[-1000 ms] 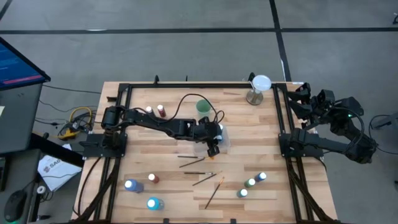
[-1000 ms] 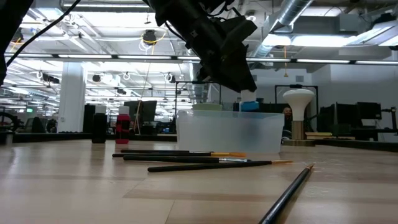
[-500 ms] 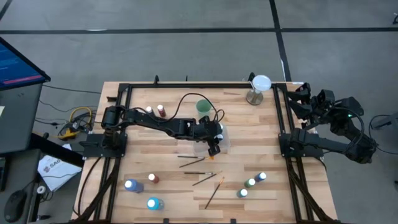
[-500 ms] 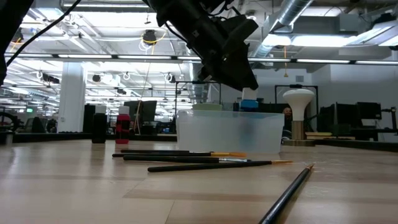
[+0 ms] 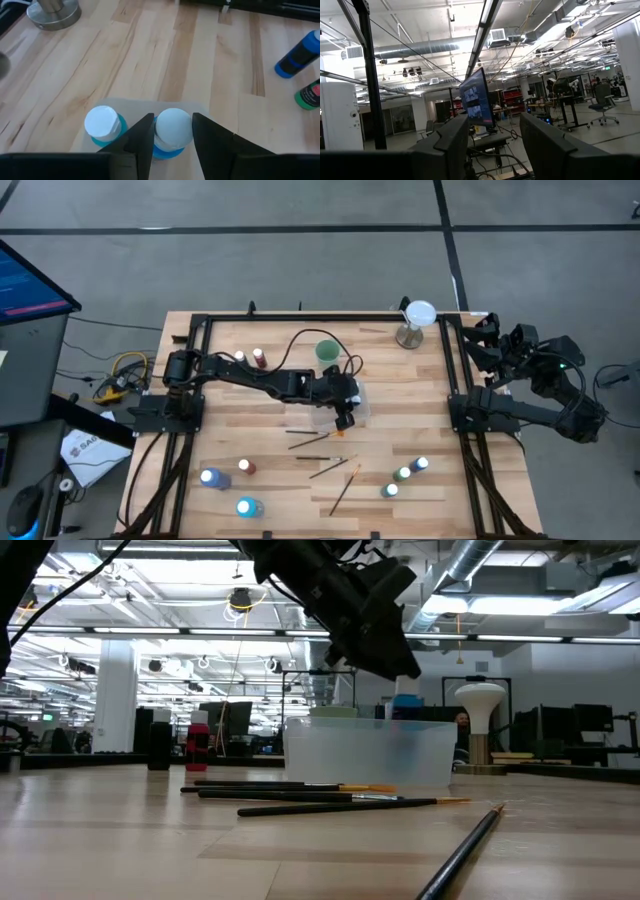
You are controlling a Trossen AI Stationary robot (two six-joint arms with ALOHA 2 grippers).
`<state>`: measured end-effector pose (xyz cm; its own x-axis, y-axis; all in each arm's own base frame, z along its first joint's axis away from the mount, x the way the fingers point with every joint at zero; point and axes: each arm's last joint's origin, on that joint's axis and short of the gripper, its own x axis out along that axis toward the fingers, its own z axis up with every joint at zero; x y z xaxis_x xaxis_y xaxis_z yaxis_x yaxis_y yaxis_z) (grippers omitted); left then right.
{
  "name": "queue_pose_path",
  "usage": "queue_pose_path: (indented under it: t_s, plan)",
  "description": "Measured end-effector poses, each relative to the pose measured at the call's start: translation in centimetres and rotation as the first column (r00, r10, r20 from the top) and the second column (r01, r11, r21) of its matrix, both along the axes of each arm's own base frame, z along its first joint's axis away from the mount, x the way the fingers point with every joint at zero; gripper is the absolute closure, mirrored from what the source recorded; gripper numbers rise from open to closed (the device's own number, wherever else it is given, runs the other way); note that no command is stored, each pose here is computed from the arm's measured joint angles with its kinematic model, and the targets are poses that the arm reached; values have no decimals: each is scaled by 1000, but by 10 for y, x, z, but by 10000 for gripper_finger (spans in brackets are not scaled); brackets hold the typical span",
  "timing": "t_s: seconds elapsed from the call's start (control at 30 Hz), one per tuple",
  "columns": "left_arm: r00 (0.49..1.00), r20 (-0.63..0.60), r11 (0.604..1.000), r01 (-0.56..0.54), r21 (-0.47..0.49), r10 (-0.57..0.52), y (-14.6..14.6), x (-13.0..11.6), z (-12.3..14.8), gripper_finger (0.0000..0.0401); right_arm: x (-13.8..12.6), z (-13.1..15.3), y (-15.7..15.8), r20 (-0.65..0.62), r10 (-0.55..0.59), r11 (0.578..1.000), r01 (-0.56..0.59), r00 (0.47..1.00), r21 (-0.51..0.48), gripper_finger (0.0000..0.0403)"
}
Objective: Pick & Place Paint Supplies
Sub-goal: Put the blue paint bottle into the transparent bin, then put the red paint bottle into the transparent bin
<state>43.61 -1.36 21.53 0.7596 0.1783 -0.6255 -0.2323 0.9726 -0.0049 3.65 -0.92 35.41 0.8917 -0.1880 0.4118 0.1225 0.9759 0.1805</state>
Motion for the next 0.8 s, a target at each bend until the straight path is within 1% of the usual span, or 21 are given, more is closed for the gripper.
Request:
queue_pose_path:
  t_s: [0.17, 0.3, 0.53, 0.63, 0.7, 0.8]
  plan:
    - [1000, 7, 1000, 3, 0, -3, 0, 0, 1, 276, 0, 0, 0, 0, 0, 1000, 0, 1000, 0, 230]
    - [1000, 2, 999, 25, 23, -25, 0, 1, 1, 270, 0, 0, 0, 0, 0, 1000, 0, 1000, 0, 230]
    - [1000, 9, 999, 29, 22, -29, 0, 1, 1, 217, 0, 0, 0, 0, 0, 1000, 0, 1000, 0, 230]
    - [999, 9, 999, 31, 25, -32, 0, 1, 2, 203, 0, 0, 0, 0, 0, 1000, 0, 1000, 0, 230]
    - [999, 19, 999, 35, 30, -35, 0, -2, 9, 199, 0, 0, 0, 0, 0, 1000, 0, 1000, 0, 230]
    - [995, 89, 999, 34, 37, -37, 0, -10, 36, 199, 0, 0, 0, 0, 0, 1000, 0, 1000, 0, 230]
